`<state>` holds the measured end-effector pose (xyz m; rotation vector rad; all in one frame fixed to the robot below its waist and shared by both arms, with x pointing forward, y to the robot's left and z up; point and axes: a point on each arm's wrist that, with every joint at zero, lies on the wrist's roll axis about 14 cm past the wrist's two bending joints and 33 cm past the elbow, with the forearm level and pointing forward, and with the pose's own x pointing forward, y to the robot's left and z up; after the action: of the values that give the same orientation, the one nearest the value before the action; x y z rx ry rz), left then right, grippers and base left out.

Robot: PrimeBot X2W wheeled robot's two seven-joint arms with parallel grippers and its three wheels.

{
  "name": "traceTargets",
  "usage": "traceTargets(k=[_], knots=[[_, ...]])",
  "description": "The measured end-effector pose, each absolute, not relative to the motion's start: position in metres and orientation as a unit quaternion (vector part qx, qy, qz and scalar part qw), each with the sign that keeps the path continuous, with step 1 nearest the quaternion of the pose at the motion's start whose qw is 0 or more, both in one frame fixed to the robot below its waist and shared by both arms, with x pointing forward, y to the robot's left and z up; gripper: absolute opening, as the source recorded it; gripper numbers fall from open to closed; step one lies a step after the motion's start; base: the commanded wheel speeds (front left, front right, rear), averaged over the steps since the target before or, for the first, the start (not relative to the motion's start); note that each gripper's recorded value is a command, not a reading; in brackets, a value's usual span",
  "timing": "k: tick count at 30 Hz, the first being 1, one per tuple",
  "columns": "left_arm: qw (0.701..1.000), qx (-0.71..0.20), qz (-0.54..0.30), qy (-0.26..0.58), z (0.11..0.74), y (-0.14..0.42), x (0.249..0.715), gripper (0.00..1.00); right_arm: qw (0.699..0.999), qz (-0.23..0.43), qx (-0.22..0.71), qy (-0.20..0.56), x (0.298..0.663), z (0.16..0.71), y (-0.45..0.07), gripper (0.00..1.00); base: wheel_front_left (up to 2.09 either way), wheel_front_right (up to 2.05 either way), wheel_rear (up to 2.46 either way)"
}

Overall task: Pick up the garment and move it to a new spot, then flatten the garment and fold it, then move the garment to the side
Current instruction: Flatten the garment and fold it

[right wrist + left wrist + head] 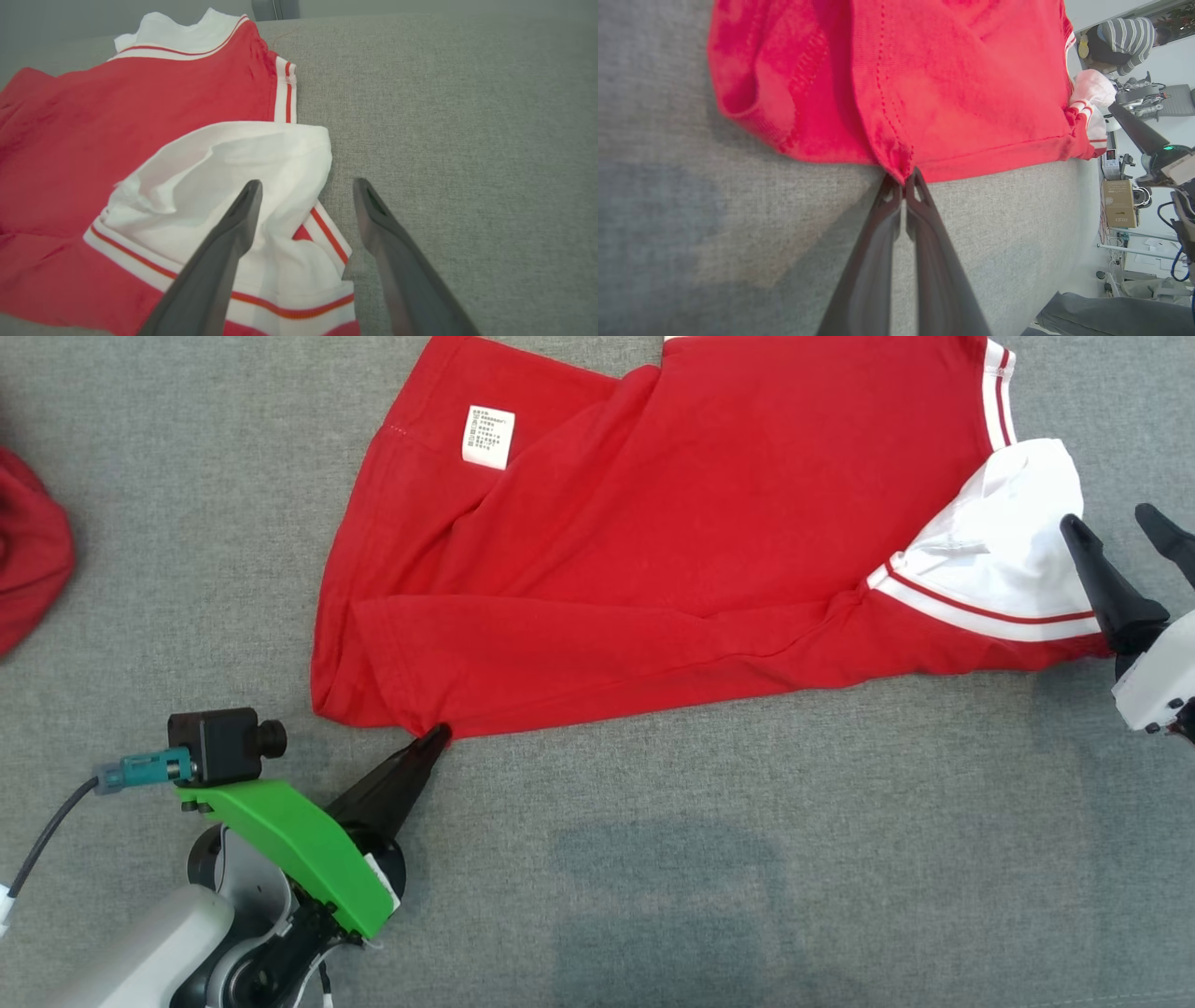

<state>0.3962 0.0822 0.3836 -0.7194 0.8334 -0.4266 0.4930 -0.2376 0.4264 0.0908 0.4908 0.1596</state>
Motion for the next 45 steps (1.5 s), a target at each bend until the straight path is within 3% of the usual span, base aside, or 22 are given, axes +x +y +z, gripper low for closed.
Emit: traceTargets(k=[15, 16, 17, 18, 21, 23, 30, 37, 45], knots=[[0.836, -0.342, -0.192, 0.384, 0.384, 0.092, 0.405, 0.0, 0.954, 0.085, 0.042, 0.286, 0.526, 0.386, -0.22, 1.0, 0.0, 0.0, 0.0], [0.836, -0.342, -0.191, 0.384, 0.383, 0.093, 0.406, 0.0, 0.955, 0.086, 0.043, 0.28, 0.529, 0.387, -0.219, 0.94, 0.0, 0.0, 0.0], [0.837, -0.342, -0.189, 0.383, 0.383, 0.094, 0.405, 0.0, 0.956, 0.087, 0.044, 0.277, 0.531, 0.387, -0.217, 0.64, 0.0, 0.0, 0.0], [0.837, -0.342, -0.189, 0.383, 0.384, 0.094, 0.406, 0.0, 0.957, 0.088, 0.044, 0.273, 0.532, 0.387, -0.217, 0.48, 0.0, 0.0, 0.0], [0.84, -0.341, -0.188, 0.378, 0.386, 0.095, 0.406, 0.0, 0.96, 0.091, 0.048, 0.259, 0.533, 0.394, -0.215, 0.13, 0.0, 0.0, 0.0], [0.841, -0.341, -0.188, 0.376, 0.388, 0.095, 0.406, 0.0, 0.962, 0.093, 0.055, 0.251, 0.534, 0.4, -0.215, 0.0, 0.0, 0.0, 0.0], [0.85, -0.345, -0.203, 0.342, 0.412, 0.093, 0.411, 0.0, 0.975, 0.085, 0.06, 0.196, 0.529, 0.437, -0.23, 0.0, 0.0, 0.0, 0.0], [0.865, -0.353, -0.255, 0.25, 0.489, 0.093, 0.421, 0.0, 0.989, 0.096, 0.103, 0.044, 0.531, 0.541, -0.237, 0.0, 0.0, 0.0, 0.0], [0.868, -0.35, -0.316, 0.154, 0.582, 0.092, 0.416, 0.0, 0.982, 0.106, 0.128, -0.092, 0.508, 0.647, -0.252, 0.0, 0.0, 0.0, 0.0]])
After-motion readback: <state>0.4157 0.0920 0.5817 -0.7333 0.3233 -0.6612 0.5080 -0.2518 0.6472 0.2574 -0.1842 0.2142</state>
